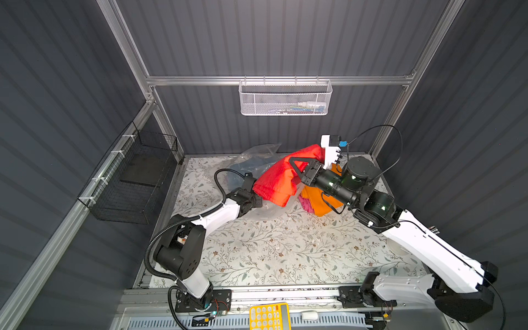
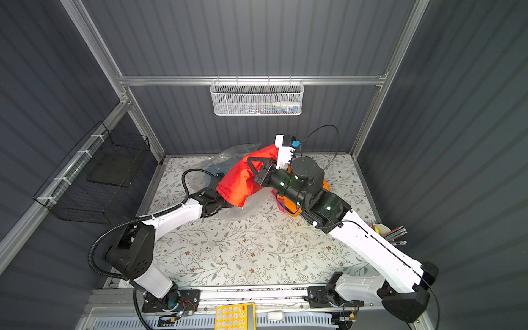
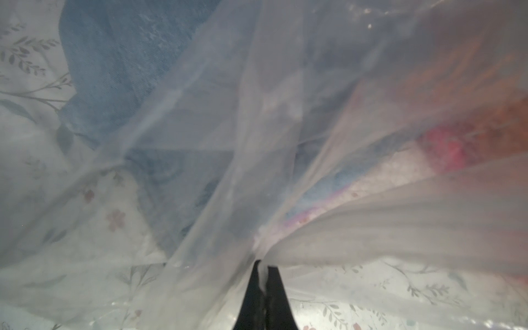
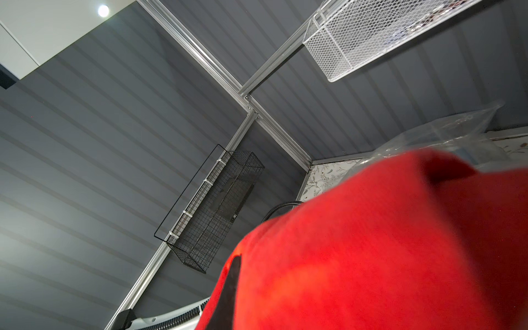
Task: Take the trousers out of the vacuum bag
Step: Take out the trousers from the vacuum bag, then place the trousers at the center of the board.
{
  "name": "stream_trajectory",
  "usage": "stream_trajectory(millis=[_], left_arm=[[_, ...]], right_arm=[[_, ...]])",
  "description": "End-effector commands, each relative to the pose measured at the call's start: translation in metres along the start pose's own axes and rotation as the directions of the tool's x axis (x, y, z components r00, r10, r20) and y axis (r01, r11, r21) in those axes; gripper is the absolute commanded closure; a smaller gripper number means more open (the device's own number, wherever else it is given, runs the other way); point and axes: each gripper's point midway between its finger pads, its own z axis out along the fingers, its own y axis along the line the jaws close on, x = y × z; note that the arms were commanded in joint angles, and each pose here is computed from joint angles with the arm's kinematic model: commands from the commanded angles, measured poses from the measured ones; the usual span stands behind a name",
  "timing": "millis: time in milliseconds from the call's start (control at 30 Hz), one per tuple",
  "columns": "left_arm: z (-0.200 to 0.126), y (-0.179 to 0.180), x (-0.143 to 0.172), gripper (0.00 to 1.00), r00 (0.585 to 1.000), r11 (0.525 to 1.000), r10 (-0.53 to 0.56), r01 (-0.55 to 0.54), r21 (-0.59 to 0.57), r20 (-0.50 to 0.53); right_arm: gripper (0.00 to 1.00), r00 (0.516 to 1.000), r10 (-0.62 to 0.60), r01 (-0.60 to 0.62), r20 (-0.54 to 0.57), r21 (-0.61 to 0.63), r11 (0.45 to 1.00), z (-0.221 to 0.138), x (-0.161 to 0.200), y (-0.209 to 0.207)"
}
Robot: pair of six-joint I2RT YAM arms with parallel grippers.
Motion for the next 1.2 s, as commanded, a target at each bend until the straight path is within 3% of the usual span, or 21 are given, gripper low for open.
stream_trajectory(millis=[0, 367, 600, 900, 1167], left_arm=[[0.006, 0.004, 0.011, 1.00, 0.999, 0.999, 0.017, -0.018, -0.026, -0.047], [0.011, 0.007, 0.015, 1.00, 0.998, 0.999, 0.018, -0.020, -0.040, -0.060], [0.014, 0.014, 0.019, 1.00, 0.997, 0.996, 0.033, -0.038, -0.075, -0.072], [0.004, 0.041, 0.011, 1.00, 0.999, 0.991, 0.017, -0.024, -0.135, -0.051], [-0.007, 0.082, -0.008, 1.00, 0.999, 0.985, -0.051, 0.048, -0.169, -0.016]], right_arm=[[1.00, 0.964, -0.022, 0.091, 0.264, -0.252, 0.964, -0.045, -0.083, 0.085], [1.00, 0.909, -0.091, 0.195, 0.408, -0.222, 0.955, -0.097, -0.122, 0.105], [1.00, 0.884, -0.176, 0.232, 0.433, -0.081, 0.969, -0.121, -0.131, 0.086], [1.00, 0.881, -0.275, 0.199, 0.384, 0.226, 0.953, -0.160, -0.122, 0.015], [1.00, 0.943, -0.208, 0.083, 0.260, 0.420, 0.904, -0.192, -0.069, -0.063]])
